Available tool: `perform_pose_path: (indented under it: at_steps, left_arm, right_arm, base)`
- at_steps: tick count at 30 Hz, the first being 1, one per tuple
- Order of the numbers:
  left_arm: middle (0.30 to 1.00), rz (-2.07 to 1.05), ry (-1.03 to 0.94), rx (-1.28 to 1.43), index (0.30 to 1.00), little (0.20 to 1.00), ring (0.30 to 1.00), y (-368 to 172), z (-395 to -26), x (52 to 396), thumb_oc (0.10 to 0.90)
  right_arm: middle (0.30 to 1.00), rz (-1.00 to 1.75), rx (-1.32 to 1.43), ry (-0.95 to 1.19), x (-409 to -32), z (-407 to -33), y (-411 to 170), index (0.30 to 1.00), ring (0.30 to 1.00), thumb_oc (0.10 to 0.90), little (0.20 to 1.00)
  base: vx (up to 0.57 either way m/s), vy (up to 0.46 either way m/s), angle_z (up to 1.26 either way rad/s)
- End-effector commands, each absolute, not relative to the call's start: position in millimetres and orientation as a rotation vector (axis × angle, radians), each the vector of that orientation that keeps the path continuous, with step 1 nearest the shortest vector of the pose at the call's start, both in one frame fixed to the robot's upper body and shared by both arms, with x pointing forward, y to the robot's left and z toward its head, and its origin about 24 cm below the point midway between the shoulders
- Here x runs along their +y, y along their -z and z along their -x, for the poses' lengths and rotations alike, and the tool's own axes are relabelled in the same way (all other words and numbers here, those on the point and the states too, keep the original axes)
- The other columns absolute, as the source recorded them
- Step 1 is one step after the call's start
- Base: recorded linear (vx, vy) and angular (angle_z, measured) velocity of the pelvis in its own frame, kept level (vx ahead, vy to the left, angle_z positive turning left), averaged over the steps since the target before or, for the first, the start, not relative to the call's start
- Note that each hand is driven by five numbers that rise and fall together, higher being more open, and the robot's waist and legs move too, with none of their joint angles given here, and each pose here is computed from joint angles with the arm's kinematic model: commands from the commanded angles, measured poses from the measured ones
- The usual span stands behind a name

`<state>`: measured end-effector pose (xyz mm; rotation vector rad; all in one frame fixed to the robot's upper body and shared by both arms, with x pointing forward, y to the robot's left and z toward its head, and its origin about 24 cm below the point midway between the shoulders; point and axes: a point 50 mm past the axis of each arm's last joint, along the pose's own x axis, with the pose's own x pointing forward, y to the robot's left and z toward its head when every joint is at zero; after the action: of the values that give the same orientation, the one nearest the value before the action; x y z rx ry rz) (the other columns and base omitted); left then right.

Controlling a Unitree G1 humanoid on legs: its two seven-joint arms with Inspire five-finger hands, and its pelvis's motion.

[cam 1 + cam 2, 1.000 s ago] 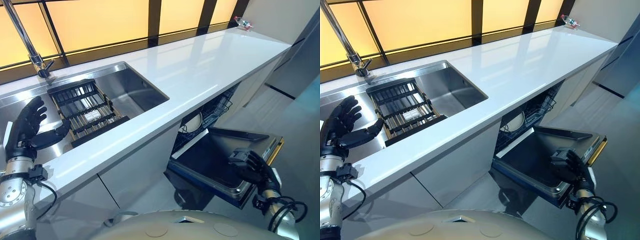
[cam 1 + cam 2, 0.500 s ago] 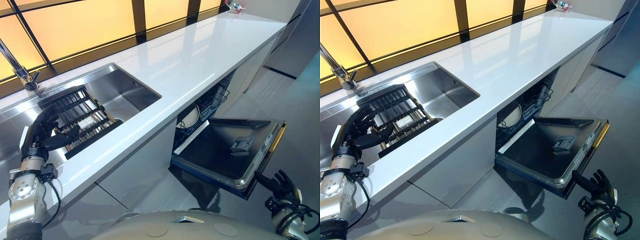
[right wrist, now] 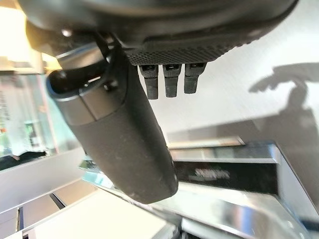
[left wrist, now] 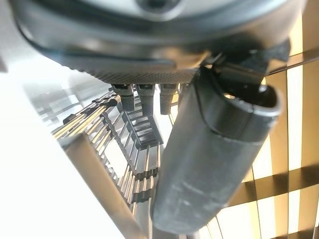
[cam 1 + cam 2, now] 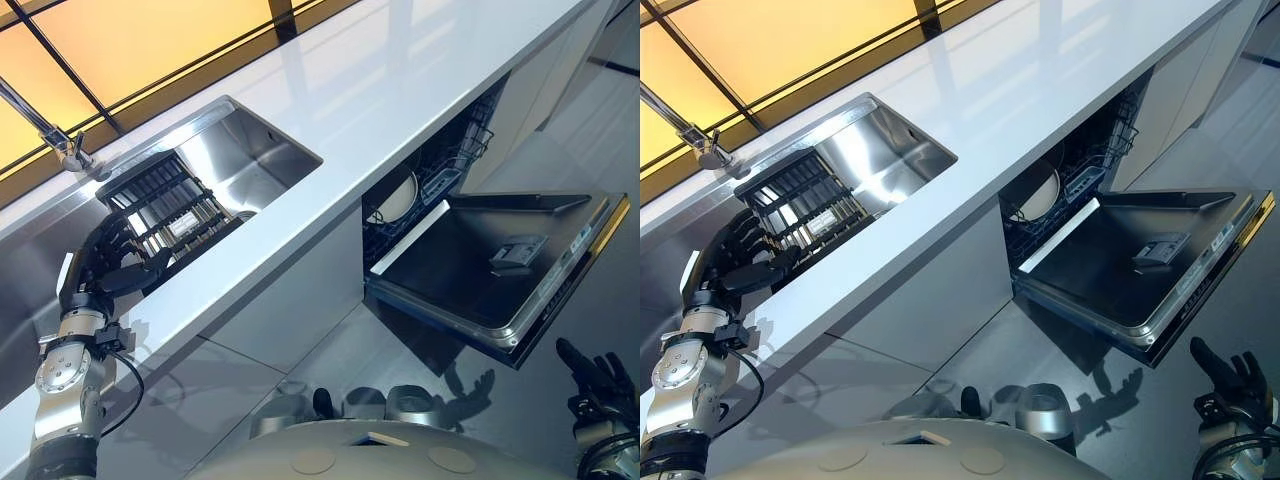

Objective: Pick up plates and place into dishwasher.

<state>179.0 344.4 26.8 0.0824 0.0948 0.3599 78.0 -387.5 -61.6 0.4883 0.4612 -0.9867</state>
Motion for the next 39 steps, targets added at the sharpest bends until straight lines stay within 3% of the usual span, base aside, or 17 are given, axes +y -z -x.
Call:
perform_pose_path:
  at_steps: [1,13,20,39]
  left_arm:
    - [0.900,-0.116,-0.417,-0.204,0.900,0.900,0.900,-86,-190,364,0.800]
    - [0.900,-0.119,-0.456,-0.126,0.900,0.900,0.900,-60,-161,370,0.800]
    - [0.900,-0.129,-0.459,-0.099,0.900,0.900,0.900,-49,-156,364,0.800]
    - [0.900,-0.170,-0.539,-0.073,0.900,0.900,0.900,-37,-123,368,0.800]
  right_arm:
    - [0.900,-0.559,0.268,0.910,-410,-97,33,0.900,0.900,0.800,0.900]
    - [0.900,-0.927,0.212,0.500,-352,-106,61,0.900,0.900,0.800,0.900]
    - [0.900,-1.003,0.275,0.318,-331,-107,70,0.900,0.900,0.800,0.900]
    - [0.900,-0.981,0.388,0.253,-311,-86,81,0.900,0.900,0.800,0.900]
  base:
    - [0.06,0.062,0.01]
    - [0.04,0.127,0.00]
    - [0.01,0.124,-0.05]
    - [0.02,0.066,0.00]
